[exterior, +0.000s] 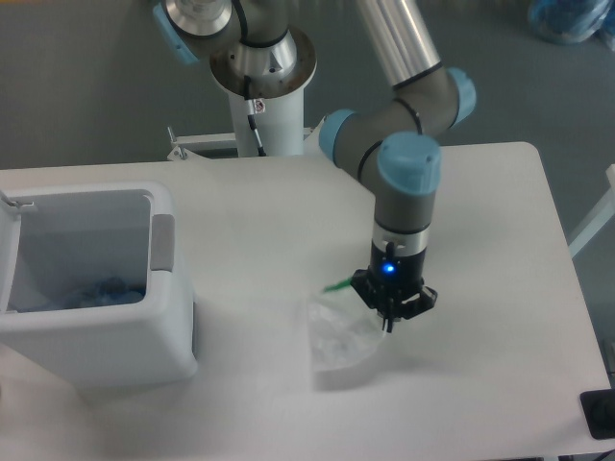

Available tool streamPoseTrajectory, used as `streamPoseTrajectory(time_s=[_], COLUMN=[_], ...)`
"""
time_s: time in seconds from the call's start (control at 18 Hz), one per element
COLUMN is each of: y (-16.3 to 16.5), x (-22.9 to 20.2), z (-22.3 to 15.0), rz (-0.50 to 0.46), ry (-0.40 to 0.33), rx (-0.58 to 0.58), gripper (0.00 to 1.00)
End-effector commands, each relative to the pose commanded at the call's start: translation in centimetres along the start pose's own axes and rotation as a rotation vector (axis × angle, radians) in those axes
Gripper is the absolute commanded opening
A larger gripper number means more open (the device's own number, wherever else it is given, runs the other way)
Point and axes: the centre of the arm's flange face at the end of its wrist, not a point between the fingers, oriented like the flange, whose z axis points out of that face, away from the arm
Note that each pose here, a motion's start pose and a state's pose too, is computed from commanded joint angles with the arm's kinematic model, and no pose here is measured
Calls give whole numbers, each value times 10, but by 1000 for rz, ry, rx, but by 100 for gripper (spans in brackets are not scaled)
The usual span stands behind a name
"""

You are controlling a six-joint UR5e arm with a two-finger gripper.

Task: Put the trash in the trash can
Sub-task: 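Lift the bag and carry it over the trash bin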

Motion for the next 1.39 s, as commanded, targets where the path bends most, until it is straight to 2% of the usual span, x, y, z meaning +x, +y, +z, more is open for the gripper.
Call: streamPoseTrajectory(time_s=[0.44, 0.61, 0.94, 1.11, 1.39], y=[-82, -106, -133, -146, -147], x=[-16, -6, 44, 81, 152], z=[-110, -158, -243, -260, -279], rz=[-154, -183, -212, -172, -100], ry=[-44, -53, 18, 61, 116], rx=[259, 340, 493, 523, 536], gripper=[0, 0, 0, 0, 0])
